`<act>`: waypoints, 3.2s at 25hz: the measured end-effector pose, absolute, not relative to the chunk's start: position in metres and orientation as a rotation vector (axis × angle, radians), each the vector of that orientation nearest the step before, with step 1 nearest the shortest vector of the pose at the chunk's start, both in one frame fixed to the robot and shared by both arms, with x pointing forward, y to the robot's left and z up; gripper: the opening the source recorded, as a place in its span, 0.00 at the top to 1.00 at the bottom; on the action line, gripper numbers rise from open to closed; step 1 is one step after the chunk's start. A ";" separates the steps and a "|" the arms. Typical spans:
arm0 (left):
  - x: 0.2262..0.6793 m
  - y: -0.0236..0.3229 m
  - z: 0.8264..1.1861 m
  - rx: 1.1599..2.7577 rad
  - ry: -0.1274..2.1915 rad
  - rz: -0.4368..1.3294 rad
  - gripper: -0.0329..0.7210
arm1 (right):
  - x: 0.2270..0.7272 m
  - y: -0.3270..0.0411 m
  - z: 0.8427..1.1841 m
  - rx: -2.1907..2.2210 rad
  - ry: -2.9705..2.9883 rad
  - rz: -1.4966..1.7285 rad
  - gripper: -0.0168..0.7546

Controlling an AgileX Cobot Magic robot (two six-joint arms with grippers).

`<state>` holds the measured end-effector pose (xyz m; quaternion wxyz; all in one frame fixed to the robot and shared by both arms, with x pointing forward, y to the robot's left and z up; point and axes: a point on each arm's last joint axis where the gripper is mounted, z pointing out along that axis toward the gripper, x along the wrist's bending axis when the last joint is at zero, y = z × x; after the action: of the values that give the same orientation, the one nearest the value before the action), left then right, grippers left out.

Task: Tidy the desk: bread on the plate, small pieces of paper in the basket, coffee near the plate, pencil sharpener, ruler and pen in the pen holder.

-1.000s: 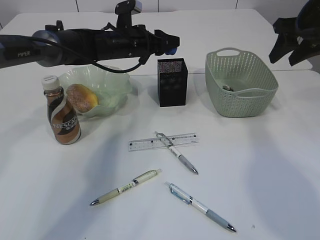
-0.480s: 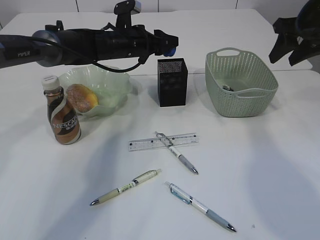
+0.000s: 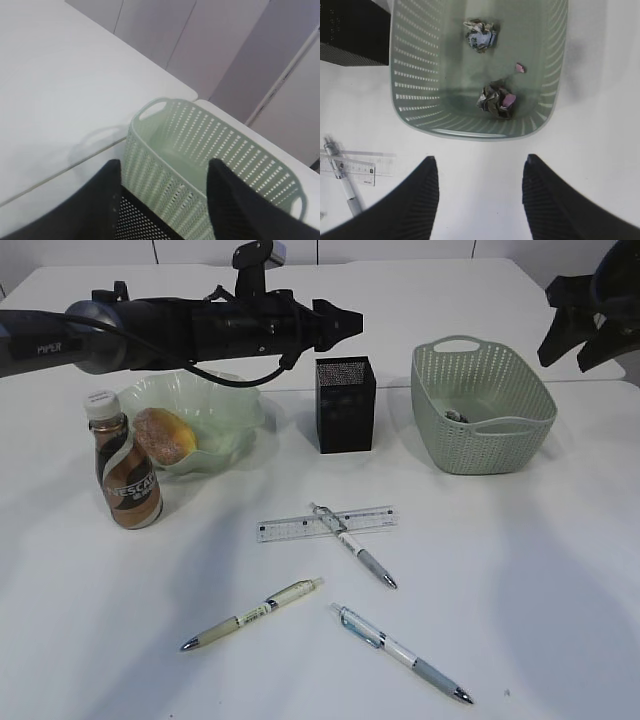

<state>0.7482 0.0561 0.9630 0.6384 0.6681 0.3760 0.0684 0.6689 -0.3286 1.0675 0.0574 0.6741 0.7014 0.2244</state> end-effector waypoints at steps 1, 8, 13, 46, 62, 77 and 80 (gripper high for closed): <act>0.747 0.056 0.963 1.529 0.848 0.150 0.44 | 0.669 -0.329 1.068 2.043 2.127 0.680 0.42; 0.739 0.059 0.989 1.645 0.710 0.226 0.44 | 0.669 -0.329 1.068 2.041 2.128 0.680 0.42; 0.731 0.068 1.013 1.735 0.629 0.242 0.44 | 0.669 -0.329 1.068 2.041 2.128 0.680 0.42; 0.622 0.136 1.157 2.322 0.882 0.233 0.44 | 0.664 -0.315 1.067 1.988 2.273 0.688 0.42; 0.607 0.137 1.169 2.290 1.048 0.259 0.44 | 0.664 -0.310 1.069 1.889 2.346 0.758 0.42; 0.574 0.077 1.149 2.481 0.685 0.194 0.44 | 0.664 -0.310 1.069 1.999 2.282 0.771 0.42; 0.578 0.070 1.137 2.522 0.622 0.183 0.44 | 0.664 -0.310 1.069 2.001 2.280 0.771 0.43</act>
<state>0.5780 0.0705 1.1373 0.2654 0.9338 0.2304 0.0678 0.6644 -0.3097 1.0689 0.0056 0.6393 0.7284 0.2464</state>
